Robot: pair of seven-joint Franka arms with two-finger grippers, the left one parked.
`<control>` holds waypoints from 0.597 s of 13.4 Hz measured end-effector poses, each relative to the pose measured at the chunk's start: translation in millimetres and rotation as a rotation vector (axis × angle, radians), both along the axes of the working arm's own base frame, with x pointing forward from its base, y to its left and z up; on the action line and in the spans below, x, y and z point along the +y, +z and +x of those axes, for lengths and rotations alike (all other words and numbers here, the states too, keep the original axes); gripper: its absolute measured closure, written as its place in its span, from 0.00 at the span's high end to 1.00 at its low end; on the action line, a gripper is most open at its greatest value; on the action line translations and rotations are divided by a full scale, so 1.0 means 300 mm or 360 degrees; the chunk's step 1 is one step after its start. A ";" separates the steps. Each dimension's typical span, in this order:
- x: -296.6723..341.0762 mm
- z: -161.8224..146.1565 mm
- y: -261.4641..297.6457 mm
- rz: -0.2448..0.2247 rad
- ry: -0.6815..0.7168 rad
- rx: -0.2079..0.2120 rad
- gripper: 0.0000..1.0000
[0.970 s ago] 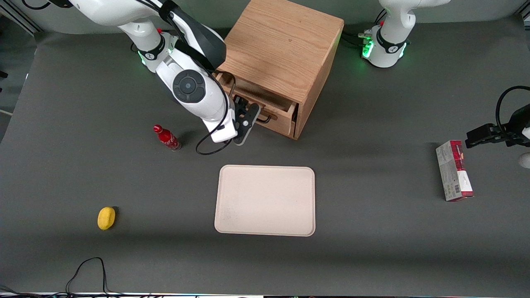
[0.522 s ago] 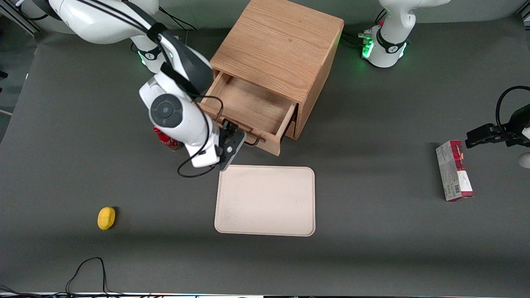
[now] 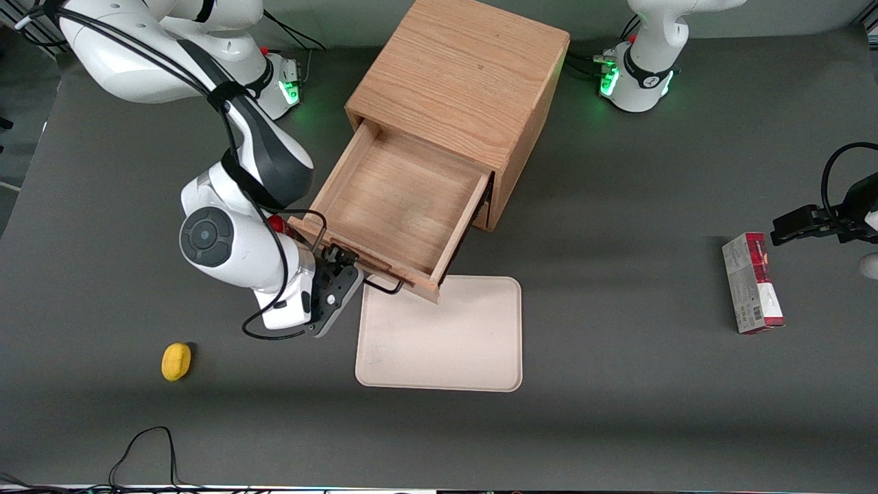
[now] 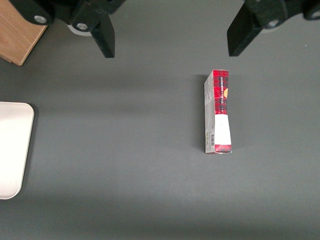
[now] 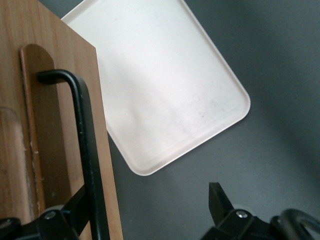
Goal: Open upper drawer
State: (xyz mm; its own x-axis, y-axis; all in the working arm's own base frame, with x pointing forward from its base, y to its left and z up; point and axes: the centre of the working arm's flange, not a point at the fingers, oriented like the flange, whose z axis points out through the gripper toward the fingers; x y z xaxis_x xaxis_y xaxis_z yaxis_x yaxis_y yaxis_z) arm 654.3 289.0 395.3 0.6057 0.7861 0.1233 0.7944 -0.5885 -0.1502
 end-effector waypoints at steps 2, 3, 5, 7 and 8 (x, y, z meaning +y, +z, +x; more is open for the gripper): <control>-0.002 0.012 0.009 0.0002 -0.0002 -0.0014 1.00; -0.005 0.018 0.026 -0.0023 0.0010 -0.0046 1.00; -0.016 0.028 0.094 -0.0078 0.0026 -0.0122 1.00; -0.063 0.053 0.215 -0.0092 -0.0031 -0.0186 1.00; -0.089 0.055 0.277 -0.0092 -0.0107 -0.0208 1.00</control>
State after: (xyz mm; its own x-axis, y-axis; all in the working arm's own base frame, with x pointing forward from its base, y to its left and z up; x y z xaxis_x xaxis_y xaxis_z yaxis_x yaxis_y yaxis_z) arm 670.9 262.4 478.4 0.6388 0.7526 0.1599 0.7637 -0.6455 -0.0123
